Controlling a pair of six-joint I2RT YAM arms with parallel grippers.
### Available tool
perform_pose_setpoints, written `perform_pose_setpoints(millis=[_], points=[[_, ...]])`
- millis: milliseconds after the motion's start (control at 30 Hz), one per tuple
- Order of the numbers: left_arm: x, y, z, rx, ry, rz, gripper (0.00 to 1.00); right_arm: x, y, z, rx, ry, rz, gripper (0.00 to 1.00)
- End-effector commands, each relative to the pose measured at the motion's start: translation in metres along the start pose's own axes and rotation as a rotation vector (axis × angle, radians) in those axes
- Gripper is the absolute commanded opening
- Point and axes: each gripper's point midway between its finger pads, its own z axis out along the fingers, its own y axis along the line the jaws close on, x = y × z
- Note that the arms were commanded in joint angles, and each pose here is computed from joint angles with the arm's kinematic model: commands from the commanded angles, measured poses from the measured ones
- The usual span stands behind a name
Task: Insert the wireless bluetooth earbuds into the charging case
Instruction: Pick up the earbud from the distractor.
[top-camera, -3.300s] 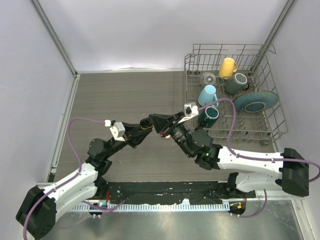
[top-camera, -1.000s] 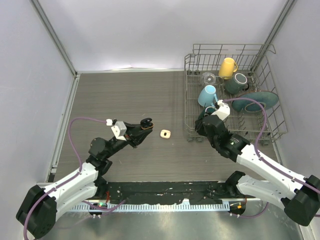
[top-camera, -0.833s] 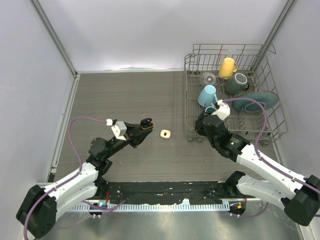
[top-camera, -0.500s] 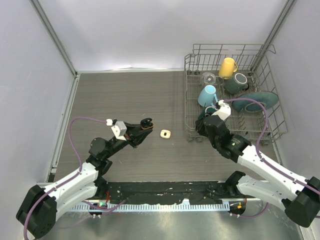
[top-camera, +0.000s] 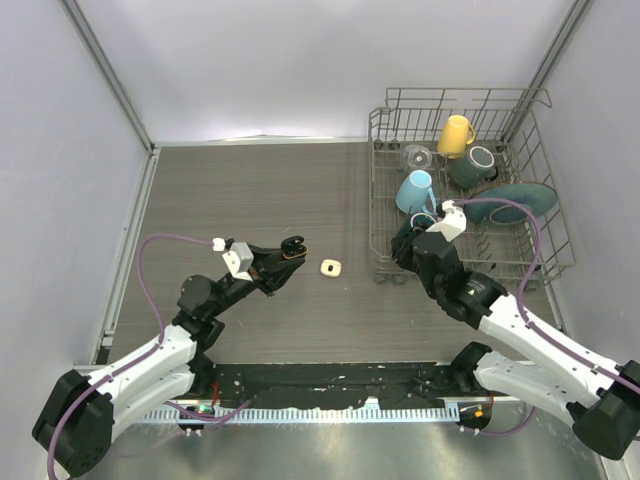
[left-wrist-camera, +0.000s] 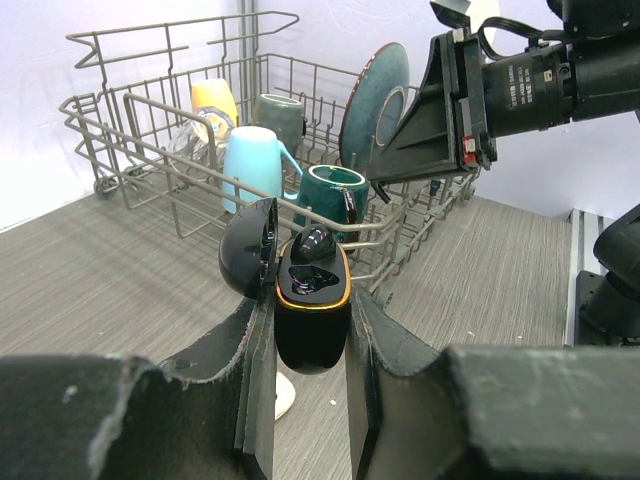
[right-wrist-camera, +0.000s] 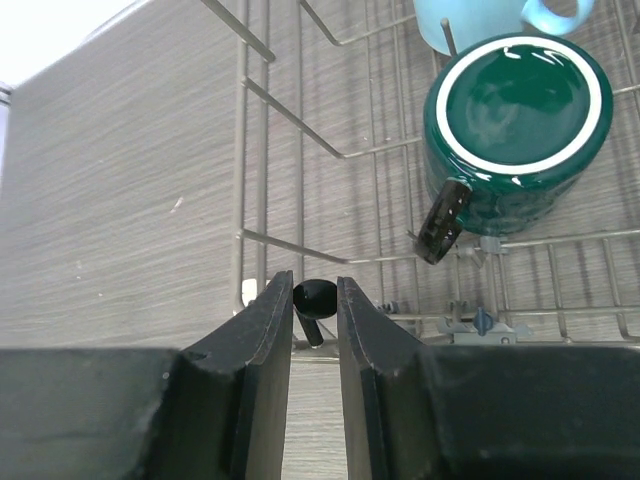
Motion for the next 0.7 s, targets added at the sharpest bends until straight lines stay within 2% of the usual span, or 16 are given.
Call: perform_pose_setpoints(millis=[0, 267, 667], points=[[-0.024, -0.003, 0.006, 0.017, -0.072, 0.03, 0.0, -0.034, 0.018, -0.004, -0.071, -0.132, 0.081, 0.01], [-0.024, -0.006, 0.009, 0.04, -0.07, 0.032, 0.0, -0.055, 0.048, -0.01, -0.207, -0.201, 0.149, 0.01], [-0.025, -0.008, 0.014, 0.059, -0.074, 0.028, 0.0, -0.074, 0.152, -0.071, -0.636, -0.298, 0.185, 0.01]])
